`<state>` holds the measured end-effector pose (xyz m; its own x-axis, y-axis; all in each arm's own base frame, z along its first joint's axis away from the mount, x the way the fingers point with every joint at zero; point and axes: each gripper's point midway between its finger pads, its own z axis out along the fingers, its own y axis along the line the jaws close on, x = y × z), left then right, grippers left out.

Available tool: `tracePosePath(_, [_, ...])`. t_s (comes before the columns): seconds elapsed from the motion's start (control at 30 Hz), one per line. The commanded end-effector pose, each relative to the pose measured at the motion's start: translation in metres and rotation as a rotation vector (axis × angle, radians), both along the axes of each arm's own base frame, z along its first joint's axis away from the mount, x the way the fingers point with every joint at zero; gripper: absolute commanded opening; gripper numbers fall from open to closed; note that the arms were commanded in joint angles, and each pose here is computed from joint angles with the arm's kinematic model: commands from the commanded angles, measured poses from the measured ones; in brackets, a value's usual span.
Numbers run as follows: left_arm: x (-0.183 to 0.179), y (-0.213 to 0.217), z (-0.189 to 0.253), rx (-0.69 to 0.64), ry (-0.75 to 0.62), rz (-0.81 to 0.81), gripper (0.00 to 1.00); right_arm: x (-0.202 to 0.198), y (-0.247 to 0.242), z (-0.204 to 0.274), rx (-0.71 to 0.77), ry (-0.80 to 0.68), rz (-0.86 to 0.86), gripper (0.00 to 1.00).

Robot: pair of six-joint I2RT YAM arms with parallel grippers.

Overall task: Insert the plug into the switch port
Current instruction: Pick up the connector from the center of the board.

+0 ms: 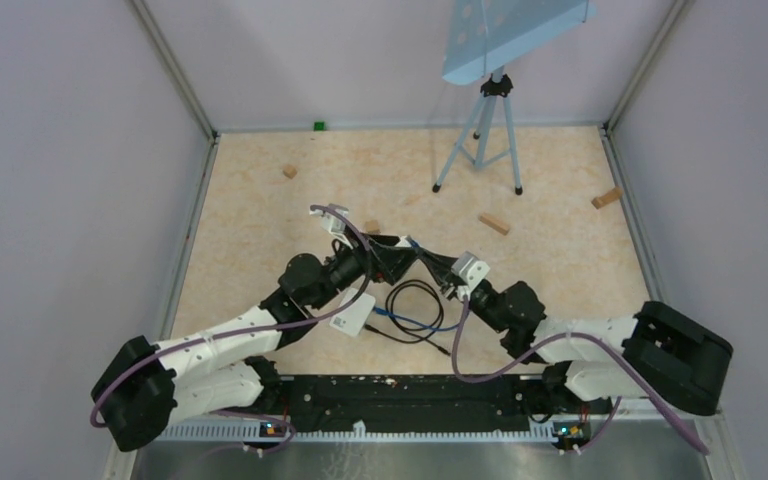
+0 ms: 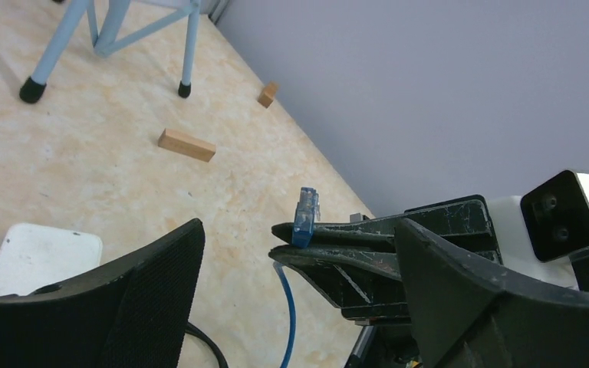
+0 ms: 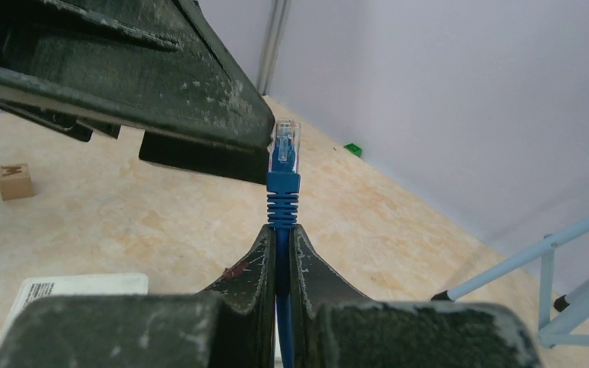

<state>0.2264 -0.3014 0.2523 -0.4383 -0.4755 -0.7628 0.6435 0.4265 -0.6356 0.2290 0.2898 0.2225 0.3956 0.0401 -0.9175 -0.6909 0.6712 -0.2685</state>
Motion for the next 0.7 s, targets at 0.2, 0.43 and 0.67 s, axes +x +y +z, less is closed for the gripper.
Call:
tracePosePath(0.2, [-0.002,0.017,0.033,-0.032,-0.108,0.05,0.77,-0.026,0.005,0.005,-0.088,0.065,0.128,0.0])
tracePosePath(0.43, [-0.01,0.002,0.026,-0.006,-0.08,-0.04,0.62,-0.029,0.004,0.01,-0.066,0.049,0.139,0.0])
tracePosePath(0.67, [-0.015,-0.007,0.009,0.037,-0.045,-0.097,0.61,-0.028,0.001,0.012,-0.051,0.039,0.127,0.0])
